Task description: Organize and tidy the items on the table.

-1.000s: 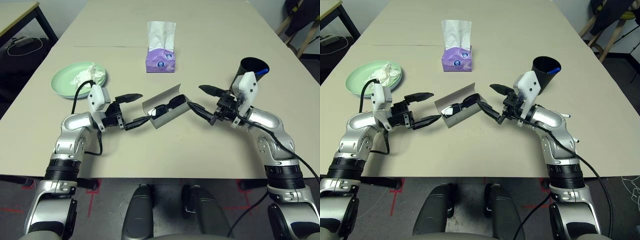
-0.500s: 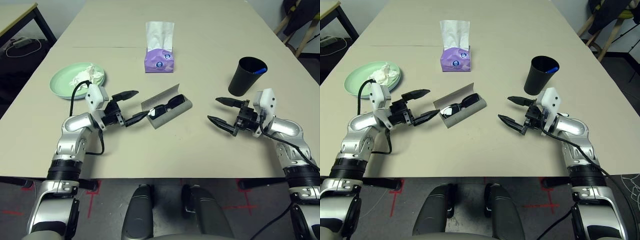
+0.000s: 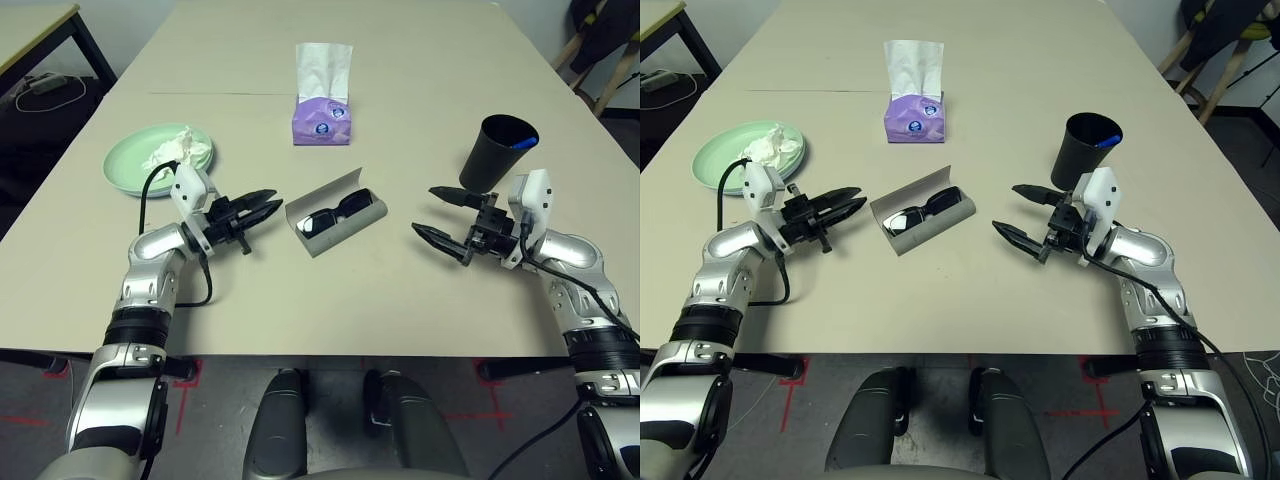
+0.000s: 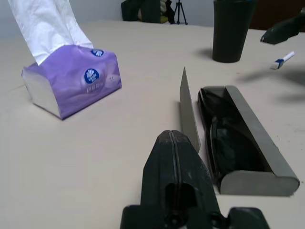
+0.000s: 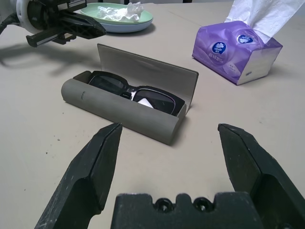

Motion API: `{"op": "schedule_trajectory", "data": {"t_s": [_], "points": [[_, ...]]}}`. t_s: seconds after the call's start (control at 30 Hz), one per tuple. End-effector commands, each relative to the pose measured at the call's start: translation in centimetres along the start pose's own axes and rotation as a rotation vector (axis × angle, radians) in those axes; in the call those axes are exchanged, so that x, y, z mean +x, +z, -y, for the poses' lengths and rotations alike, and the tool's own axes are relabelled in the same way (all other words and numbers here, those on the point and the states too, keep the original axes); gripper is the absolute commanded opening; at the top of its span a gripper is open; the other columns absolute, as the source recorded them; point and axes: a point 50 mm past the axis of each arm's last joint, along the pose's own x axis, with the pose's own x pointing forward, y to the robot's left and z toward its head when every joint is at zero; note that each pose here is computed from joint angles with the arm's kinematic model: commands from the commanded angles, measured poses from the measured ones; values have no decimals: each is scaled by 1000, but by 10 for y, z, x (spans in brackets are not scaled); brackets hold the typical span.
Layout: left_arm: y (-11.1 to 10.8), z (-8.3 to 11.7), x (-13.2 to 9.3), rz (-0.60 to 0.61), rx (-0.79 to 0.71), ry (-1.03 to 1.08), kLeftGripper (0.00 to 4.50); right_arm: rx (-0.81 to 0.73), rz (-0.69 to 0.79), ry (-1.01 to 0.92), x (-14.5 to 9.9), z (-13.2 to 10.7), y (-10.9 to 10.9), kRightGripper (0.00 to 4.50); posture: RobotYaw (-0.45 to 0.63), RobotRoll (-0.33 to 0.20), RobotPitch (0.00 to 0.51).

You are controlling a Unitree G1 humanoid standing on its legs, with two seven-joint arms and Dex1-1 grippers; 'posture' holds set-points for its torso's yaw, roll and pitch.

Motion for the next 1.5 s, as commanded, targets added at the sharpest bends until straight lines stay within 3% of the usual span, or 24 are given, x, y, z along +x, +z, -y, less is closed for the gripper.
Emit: {"op": "schedule_trajectory", "data": {"t_s": [0.03,0.23,0.77,1.27,1.5], "points": [[-8,-7,1,-71,-5,74,29,-3,-1,16,2,-4,2,4500,128,0,145],[-13,0,10,-135,20,27,29,-3,-8,11,1,-5,2,4500,124,0,147],[5,50,30,-55,33,-276,29,-7,-17,11,4,-5,2,4500,131,0,144],[-21,53,18,-230,-19,-287,29,-31,2,-2,5,-2,10,4500,111,0,138],[-23,53,18,-270,-10,-317,29,-20,-7,-2,5,-3,8,4500,116,0,136]]}}
